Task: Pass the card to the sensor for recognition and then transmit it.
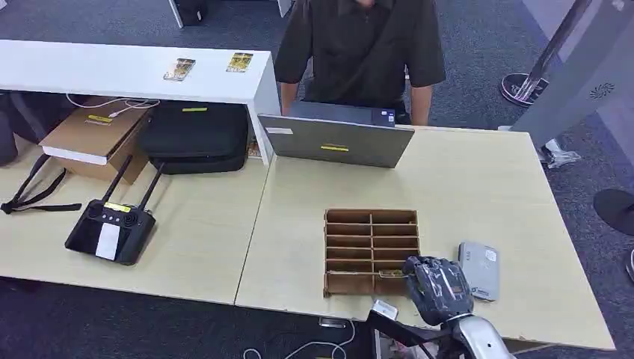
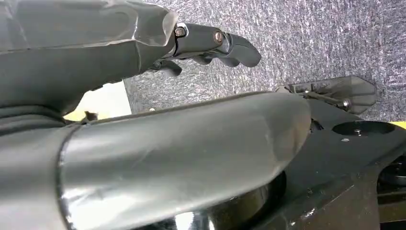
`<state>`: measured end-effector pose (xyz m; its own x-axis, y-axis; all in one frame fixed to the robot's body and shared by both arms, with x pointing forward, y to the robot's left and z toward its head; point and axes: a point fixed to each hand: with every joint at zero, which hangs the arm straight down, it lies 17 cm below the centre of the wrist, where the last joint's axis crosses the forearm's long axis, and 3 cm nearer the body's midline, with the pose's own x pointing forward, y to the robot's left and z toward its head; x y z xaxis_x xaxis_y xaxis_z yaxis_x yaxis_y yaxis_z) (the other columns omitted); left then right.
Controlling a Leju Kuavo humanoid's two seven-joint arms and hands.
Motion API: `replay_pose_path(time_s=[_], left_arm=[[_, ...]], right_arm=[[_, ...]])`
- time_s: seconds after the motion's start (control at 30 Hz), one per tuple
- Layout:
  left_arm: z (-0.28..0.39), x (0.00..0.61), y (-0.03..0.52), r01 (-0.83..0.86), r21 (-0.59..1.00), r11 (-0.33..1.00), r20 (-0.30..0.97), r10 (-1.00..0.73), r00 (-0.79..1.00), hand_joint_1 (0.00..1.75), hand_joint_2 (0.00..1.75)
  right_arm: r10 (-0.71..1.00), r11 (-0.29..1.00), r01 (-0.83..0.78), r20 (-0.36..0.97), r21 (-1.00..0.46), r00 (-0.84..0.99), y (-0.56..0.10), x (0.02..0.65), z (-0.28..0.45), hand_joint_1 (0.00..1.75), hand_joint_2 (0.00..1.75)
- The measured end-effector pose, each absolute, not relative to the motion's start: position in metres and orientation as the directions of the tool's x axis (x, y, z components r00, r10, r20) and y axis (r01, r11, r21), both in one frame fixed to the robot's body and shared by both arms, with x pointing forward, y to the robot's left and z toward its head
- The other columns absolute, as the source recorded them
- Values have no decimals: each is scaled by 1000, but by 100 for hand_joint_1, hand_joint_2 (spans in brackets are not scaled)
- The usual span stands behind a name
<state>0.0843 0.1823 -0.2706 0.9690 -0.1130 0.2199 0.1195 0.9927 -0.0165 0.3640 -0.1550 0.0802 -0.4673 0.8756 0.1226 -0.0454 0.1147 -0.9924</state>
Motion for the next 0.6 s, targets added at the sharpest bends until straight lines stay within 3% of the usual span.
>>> replay_pose_path(time_s=[0.23,0.6], left_arm=[[-271,84,183,113,-16,993,220,-107,970,0,0],[-270,87,182,94,-12,995,231,-89,969,0,0]], right_arm=[[877,135,44,99,-990,-469,-151,366,102,175,175],[898,210,345,40,-915,-439,-156,363,186,175,175]])
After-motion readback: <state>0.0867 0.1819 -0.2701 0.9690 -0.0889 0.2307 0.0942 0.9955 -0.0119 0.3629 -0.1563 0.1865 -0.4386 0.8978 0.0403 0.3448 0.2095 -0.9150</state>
